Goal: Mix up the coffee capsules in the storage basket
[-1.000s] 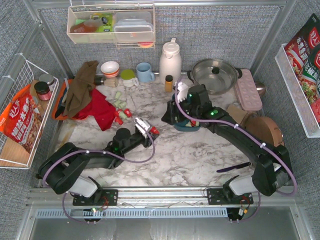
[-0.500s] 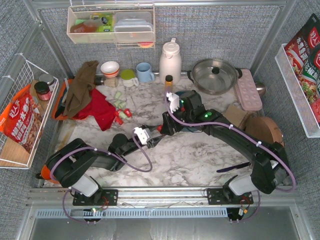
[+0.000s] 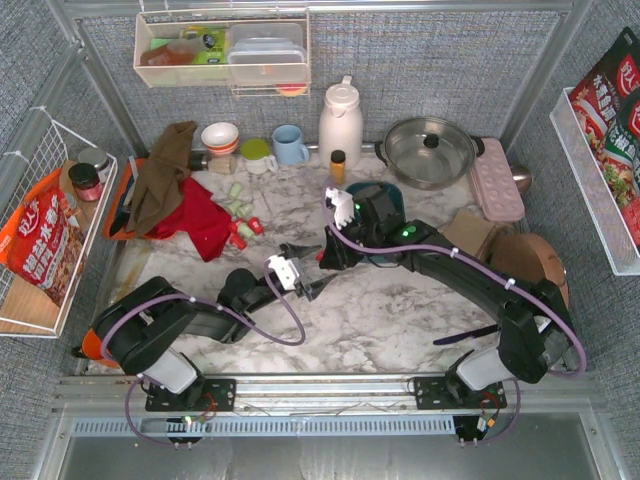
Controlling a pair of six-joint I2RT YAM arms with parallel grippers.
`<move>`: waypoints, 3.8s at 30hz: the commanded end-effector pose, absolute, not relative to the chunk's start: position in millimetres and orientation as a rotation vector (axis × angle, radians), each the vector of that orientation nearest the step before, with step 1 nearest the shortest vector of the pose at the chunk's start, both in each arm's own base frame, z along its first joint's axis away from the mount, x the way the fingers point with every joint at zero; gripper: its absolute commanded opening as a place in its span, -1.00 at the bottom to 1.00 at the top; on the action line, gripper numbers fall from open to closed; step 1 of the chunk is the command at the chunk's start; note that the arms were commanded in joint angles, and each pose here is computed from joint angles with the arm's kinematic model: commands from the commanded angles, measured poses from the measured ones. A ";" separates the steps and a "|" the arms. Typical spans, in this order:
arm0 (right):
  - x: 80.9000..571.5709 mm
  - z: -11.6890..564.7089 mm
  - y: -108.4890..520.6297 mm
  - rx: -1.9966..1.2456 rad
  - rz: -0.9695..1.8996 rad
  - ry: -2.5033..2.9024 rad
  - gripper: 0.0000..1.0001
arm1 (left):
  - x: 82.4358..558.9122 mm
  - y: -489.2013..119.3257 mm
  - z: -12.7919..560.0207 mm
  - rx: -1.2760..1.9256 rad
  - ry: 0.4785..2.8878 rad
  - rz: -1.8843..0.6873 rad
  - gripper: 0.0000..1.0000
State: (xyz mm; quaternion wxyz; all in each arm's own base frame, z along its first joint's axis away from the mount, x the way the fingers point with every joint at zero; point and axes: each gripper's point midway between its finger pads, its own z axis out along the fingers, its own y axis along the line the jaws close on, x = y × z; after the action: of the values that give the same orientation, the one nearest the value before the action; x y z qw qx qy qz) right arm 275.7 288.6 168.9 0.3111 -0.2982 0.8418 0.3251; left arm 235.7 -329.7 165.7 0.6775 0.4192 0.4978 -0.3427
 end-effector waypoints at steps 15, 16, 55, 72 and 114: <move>402.0 162.4 145.5 -0.311 0.004 2.179 -1.00 | 265.6 -242.9 166.2 0.553 1.294 -0.472 0.98; 408.4 157.5 137.4 -0.304 -0.051 2.196 -1.00 | 268.2 -237.2 165.5 0.526 1.315 -0.450 0.98; 397.6 169.6 131.5 -0.208 0.111 2.152 0.96 | 322.5 -107.3 106.5 -0.229 1.965 -0.001 0.99; 362.2 185.9 89.4 -0.086 0.001 1.984 0.98 | 380.6 -113.2 54.4 -0.441 2.182 0.059 0.48; 357.7 193.7 111.0 -0.145 0.159 1.975 0.99 | 374.0 -176.4 132.4 -0.011 1.971 -0.387 -0.50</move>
State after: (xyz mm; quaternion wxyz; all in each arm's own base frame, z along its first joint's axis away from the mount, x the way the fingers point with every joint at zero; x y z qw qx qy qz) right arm 353.7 103.8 184.3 0.5377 -0.0634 0.8394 0.0475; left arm 377.3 -130.3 85.5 0.4691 -0.1488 0.8661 -0.0872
